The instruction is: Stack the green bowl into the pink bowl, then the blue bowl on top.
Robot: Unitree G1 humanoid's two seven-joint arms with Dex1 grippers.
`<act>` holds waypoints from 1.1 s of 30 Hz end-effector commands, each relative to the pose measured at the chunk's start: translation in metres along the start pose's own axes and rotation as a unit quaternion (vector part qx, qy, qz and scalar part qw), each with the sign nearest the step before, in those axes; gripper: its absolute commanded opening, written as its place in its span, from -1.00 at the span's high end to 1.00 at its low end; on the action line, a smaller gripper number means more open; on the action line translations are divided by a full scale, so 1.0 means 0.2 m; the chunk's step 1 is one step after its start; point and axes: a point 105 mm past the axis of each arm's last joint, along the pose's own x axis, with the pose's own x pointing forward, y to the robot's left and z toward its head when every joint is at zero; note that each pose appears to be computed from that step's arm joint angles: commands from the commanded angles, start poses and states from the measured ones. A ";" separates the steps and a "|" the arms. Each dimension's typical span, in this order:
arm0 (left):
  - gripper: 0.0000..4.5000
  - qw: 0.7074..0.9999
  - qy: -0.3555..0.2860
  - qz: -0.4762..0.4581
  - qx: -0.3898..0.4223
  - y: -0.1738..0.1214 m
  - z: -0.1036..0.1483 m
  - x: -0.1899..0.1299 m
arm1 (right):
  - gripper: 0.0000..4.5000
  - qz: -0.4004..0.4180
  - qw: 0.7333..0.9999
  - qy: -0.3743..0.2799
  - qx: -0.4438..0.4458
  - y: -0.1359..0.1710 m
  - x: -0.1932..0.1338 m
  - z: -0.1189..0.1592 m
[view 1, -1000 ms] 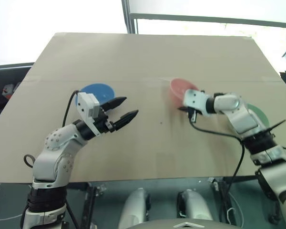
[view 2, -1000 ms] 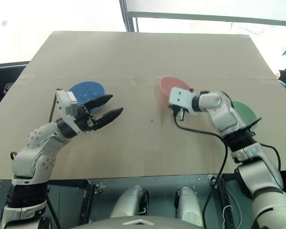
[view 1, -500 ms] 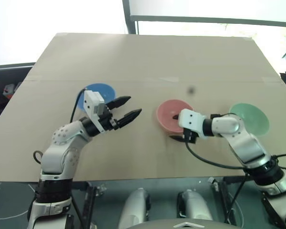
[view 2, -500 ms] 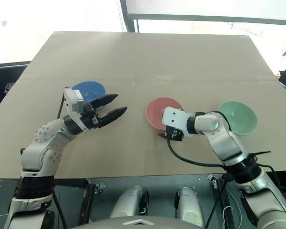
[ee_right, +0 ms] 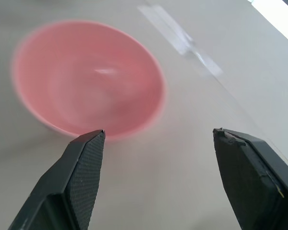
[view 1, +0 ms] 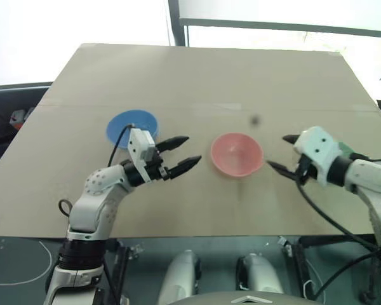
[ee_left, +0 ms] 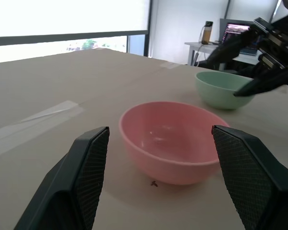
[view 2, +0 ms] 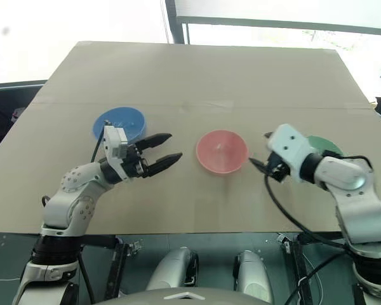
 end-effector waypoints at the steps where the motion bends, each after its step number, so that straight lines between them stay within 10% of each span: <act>1: -0.60 0.999 -0.018 -0.033 0.024 -0.04 0.06 0.03 | -0.67 -0.065 0.997 0.036 0.017 -0.07 -0.07 -0.07; 12: -0.60 0.985 -0.029 -0.168 0.012 -0.17 0.12 -0.03 | -0.67 -0.114 0.980 0.123 0.105 -0.04 -0.05 -0.37; 22: -0.60 0.986 -0.026 -0.165 0.016 -0.15 0.12 -0.04 | 0.86 -0.131 0.980 0.118 0.089 -0.10 -0.01 -0.38; 28: -0.60 0.993 -0.020 -0.110 0.035 -0.09 0.09 -0.02 | 0.94 -0.125 0.986 0.102 0.054 -0.12 0.02 -0.33; 33: -0.60 0.999 -0.017 -0.028 0.023 0.02 0.08 -0.01 | 0.94 -0.056 0.997 -0.034 0.038 -0.04 0.09 0.02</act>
